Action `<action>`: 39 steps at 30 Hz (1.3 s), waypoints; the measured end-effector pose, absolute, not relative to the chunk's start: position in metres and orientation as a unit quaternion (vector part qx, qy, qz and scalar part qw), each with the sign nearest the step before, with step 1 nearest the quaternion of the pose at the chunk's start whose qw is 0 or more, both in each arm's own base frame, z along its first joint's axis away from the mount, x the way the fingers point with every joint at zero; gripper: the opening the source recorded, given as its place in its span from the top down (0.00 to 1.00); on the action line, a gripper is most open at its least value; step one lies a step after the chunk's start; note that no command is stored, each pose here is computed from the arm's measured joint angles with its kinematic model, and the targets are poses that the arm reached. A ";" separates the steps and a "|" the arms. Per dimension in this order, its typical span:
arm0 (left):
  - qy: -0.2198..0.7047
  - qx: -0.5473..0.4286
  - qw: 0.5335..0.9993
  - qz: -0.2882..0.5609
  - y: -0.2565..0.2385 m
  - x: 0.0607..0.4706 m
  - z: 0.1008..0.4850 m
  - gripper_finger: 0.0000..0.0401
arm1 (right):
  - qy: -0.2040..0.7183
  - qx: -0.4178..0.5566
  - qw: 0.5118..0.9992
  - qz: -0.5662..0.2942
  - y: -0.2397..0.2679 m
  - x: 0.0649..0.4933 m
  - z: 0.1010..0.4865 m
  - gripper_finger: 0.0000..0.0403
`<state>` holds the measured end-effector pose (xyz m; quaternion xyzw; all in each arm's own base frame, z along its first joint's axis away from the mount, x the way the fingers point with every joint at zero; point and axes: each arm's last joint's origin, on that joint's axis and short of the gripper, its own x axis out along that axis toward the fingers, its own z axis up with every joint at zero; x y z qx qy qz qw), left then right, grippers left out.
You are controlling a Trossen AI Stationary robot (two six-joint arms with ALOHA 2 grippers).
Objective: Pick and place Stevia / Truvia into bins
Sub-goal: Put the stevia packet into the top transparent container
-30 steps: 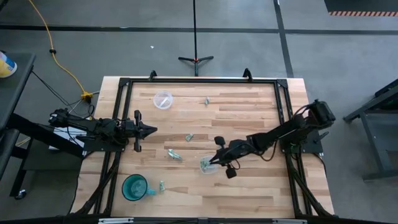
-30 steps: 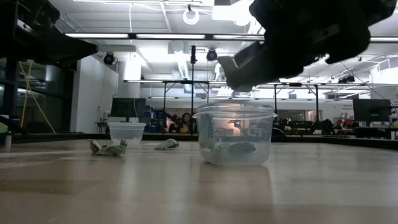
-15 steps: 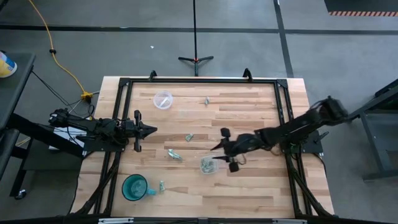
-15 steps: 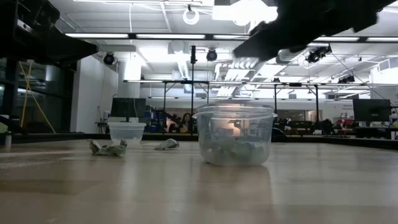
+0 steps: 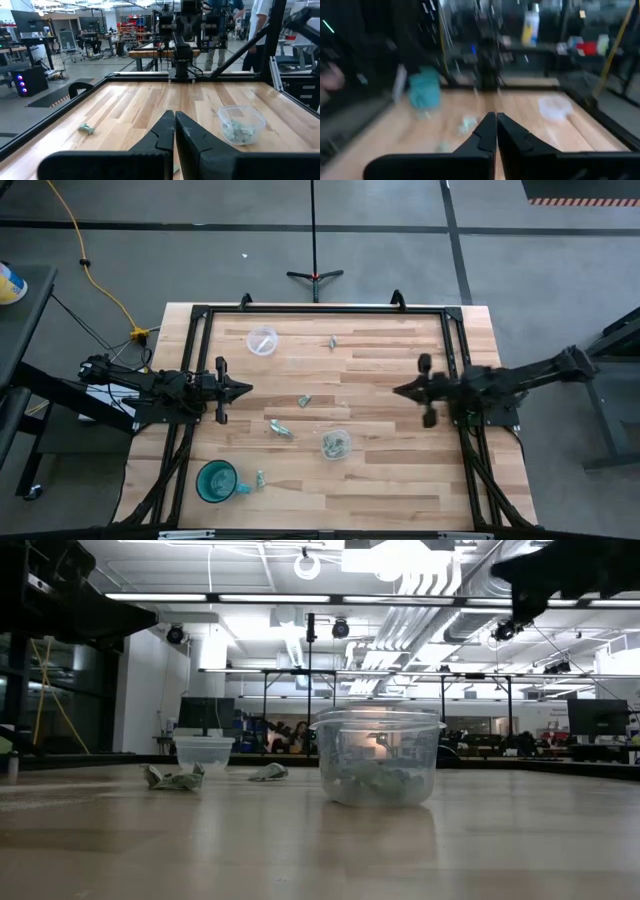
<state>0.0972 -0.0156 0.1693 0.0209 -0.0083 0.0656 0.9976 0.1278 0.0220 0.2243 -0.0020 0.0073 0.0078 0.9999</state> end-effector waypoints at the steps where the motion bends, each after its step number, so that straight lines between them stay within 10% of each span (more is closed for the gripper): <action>1: -0.008 0.020 0.998 0.066 -0.016 0.097 0.169 0.88 | -0.005 0.006 1.000 0.013 0.021 0.122 0.222 0.99; 14: -0.041 0.042 0.994 0.095 -0.014 0.097 0.177 0.84 | -0.012 0.013 0.999 -0.036 0.016 0.110 0.172 0.98; 26: -0.038 -0.028 0.997 0.061 -0.020 0.113 0.194 0.18 | -0.009 -0.050 0.997 -0.060 0.014 0.110 0.172 0.98; 39: 0.332 0.061 0.941 0.005 -0.047 0.196 0.203 0.34 | -0.002 -0.051 0.997 -0.065 0.014 0.110 0.171 0.98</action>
